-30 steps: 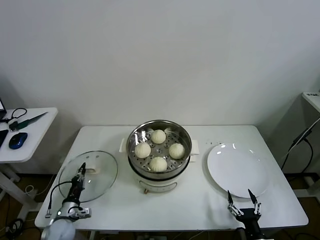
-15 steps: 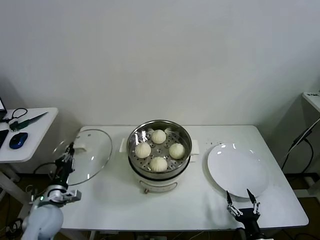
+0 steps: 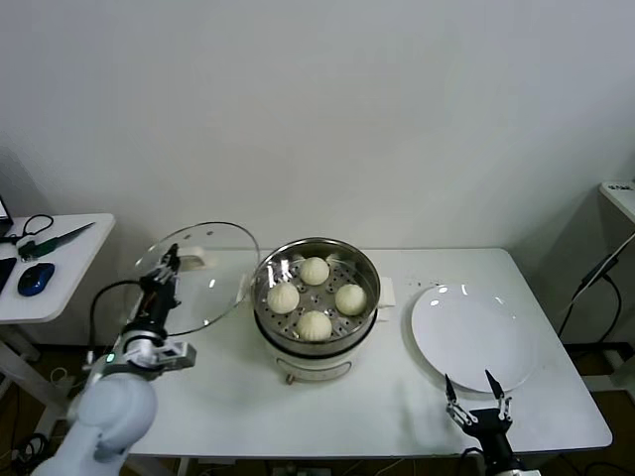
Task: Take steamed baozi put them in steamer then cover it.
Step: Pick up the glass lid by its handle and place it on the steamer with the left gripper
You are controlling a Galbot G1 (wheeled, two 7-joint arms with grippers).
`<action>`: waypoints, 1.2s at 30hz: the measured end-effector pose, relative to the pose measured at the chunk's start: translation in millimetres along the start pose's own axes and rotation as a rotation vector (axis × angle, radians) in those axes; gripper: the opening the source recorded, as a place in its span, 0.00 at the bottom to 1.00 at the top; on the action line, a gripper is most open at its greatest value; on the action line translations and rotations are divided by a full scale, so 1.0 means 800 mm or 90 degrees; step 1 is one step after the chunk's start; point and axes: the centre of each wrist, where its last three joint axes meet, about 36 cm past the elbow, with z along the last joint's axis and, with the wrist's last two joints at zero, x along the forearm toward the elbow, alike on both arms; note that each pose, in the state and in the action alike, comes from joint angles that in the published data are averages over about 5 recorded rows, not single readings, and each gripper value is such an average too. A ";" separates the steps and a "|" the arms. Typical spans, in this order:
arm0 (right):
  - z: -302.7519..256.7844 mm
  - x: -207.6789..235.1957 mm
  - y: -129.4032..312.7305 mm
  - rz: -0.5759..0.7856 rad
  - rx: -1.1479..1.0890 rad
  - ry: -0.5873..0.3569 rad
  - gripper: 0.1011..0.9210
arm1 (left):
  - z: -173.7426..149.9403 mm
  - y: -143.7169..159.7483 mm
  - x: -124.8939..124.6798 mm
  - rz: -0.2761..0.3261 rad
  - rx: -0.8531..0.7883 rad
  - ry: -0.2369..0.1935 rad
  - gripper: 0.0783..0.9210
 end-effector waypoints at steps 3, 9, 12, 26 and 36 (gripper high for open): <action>0.000 -0.001 -0.001 -0.002 0.002 -0.001 0.88 | -0.033 -0.003 0.000 0.009 0.003 -0.003 0.07; -0.001 -0.005 -0.005 -0.003 0.005 -0.003 0.88 | -0.099 -0.011 0.000 0.020 0.007 -0.012 0.07; -0.002 -0.006 -0.007 -0.002 0.007 -0.006 0.88 | -0.132 -0.016 0.000 0.022 0.011 -0.019 0.07; -0.008 -0.003 -0.013 -0.005 0.006 -0.017 0.88 | -0.254 -0.056 0.004 0.030 0.024 -0.035 0.07; -0.006 0.001 -0.012 -0.002 0.004 -0.021 0.88 | -0.289 -0.081 -0.005 0.027 -0.007 -0.032 0.07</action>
